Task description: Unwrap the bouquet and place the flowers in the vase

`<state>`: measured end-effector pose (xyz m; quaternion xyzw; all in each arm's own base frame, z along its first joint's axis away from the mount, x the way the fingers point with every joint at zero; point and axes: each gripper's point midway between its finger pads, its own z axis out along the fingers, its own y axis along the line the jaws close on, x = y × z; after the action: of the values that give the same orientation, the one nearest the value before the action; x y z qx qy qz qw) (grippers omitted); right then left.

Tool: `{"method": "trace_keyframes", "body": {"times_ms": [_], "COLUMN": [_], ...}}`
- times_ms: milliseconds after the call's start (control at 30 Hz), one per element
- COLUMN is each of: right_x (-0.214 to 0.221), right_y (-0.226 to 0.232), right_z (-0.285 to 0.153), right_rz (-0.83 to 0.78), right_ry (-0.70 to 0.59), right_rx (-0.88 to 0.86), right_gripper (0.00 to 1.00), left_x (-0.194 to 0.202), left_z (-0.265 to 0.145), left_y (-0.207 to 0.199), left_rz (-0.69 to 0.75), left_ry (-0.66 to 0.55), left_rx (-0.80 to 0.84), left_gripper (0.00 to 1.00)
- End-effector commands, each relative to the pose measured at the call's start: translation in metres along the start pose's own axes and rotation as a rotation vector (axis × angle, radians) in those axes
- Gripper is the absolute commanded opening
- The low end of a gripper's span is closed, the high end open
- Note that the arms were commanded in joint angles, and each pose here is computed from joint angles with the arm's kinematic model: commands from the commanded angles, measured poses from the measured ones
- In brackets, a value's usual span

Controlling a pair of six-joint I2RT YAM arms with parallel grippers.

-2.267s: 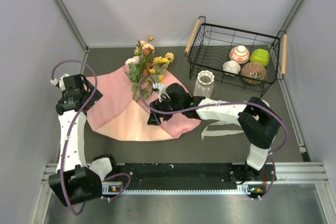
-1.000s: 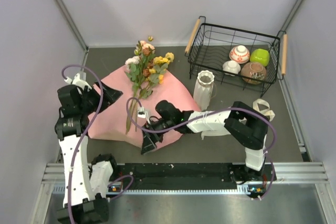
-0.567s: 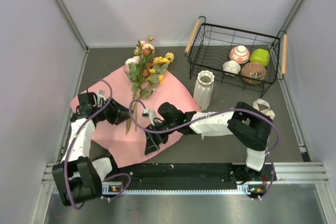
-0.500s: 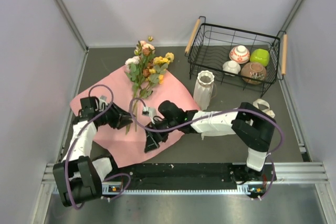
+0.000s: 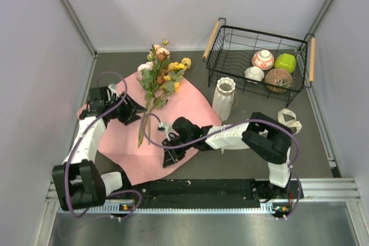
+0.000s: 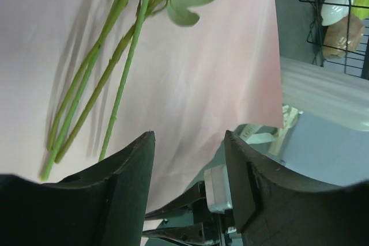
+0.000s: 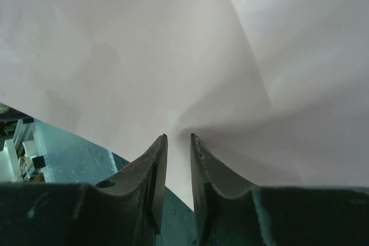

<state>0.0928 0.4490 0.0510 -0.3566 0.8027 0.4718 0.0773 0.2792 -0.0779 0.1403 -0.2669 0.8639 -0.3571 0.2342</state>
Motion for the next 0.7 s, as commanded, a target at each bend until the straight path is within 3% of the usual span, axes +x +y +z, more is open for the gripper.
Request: {"method": "trace_keyframes", "body": {"times_ms": [0, 267, 433, 667], "right_x": [-0.016, -0.078, -0.073, -0.063], "right_y": [0.008, 0.046, 0.052, 0.061], "right_z": [-0.005, -0.102, -0.142, -0.18], "right_rz": [-0.036, -0.143, -0.149, -0.153], "right_ry": [-0.054, -0.279, -0.337, -0.412], "right_rx": [0.009, 0.071, 0.104, 0.137], "right_gripper": [0.23, 0.38, 0.4, 0.4], "left_x": [-0.029, -0.042, -0.064, -0.067], "left_z": [0.015, 0.07, 0.083, 0.104], "left_y": [0.004, 0.016, 0.007, 0.011], "left_rz": [0.151, 0.329, 0.377, 0.388], "left_ry": [-0.054, 0.034, -0.022, 0.04], "left_rx": [-0.151, -0.46, -0.506, -0.513], "left_gripper": [0.54, 0.43, 0.39, 0.29]}}
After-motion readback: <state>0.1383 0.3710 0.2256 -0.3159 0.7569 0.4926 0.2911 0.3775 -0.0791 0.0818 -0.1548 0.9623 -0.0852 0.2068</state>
